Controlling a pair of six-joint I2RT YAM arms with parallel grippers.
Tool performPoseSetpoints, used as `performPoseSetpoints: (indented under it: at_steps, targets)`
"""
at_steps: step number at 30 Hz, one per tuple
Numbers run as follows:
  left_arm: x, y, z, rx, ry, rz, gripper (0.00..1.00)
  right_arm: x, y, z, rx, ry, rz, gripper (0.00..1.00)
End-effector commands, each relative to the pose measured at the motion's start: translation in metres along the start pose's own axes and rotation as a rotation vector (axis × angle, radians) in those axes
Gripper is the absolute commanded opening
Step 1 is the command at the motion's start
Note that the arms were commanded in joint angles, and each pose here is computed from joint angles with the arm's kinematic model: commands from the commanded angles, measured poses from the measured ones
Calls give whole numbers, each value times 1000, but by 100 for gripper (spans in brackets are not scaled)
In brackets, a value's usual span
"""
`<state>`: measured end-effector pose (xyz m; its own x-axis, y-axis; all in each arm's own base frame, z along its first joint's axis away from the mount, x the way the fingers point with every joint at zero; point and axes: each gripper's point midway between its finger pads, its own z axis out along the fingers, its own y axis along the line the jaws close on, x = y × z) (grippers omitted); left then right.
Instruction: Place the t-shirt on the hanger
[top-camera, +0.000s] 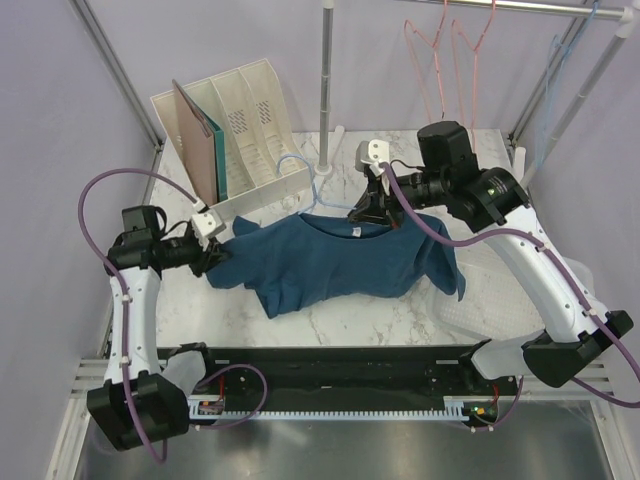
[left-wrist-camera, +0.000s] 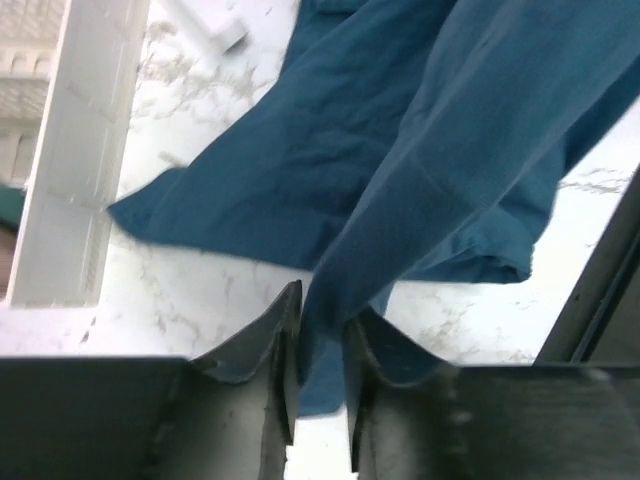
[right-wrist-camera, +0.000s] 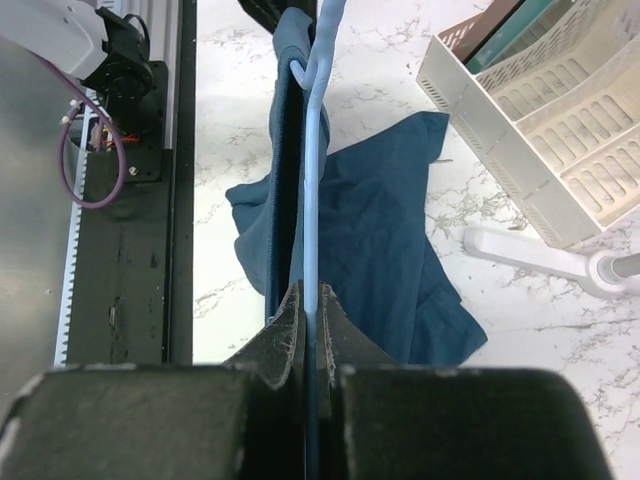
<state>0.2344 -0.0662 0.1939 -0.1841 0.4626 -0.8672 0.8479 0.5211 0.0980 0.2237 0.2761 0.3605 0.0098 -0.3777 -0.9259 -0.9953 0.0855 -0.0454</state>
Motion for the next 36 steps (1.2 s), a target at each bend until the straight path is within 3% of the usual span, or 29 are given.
performPoseSetpoints:
  at_steps: [1, 4, 6, 10, 11, 12, 13, 14, 17, 22, 27, 32, 35, 36]
  targets:
    - [21, 41, -22, -126, 137, 39, 16, -33, -13, -17, 88, -85, -64, 0]
    - [30, 69, -54, -238, 149, -18, 4, -27, -23, -24, 117, -78, -41, 0]
    - [32, 79, -74, -297, 155, -21, 2, -25, -28, -27, 126, -78, -36, 0]
    - [20, 55, -72, -230, 107, 41, 2, -21, -23, -21, 79, -88, -22, 0]
    - [9, 51, -72, -218, 83, 63, 11, -23, -21, -21, 71, -94, -24, 0]
    - [1, 38, -70, -181, 55, 41, 28, -22, -21, -19, 60, -94, -19, 0]
    - [-17, 31, -69, -162, -4, 56, 59, -22, -19, -17, 49, -95, -18, 0]
    - [-37, 24, -72, -156, -37, 67, 64, -23, -15, -15, 30, -99, -19, 0]
    - [-88, 1, -72, -104, -127, 117, 73, -24, -8, -9, 3, -101, -26, 0]
    - [-155, -15, -70, -81, -210, 185, 75, -33, -9, -5, 17, -116, -47, 0]
    - [-179, -37, -44, 25, -218, 189, 80, -44, -1, 0, 10, -129, -60, 0]
    - [-191, -46, -15, 59, -201, 262, 79, -49, 7, 5, 4, -134, -58, 0]
    - [-189, -58, 4, 107, -165, 297, 64, -52, 7, 6, 15, -137, -54, 0]
    - [-189, -60, 6, 118, -159, 311, 40, -52, 8, 7, 13, -136, -47, 0]
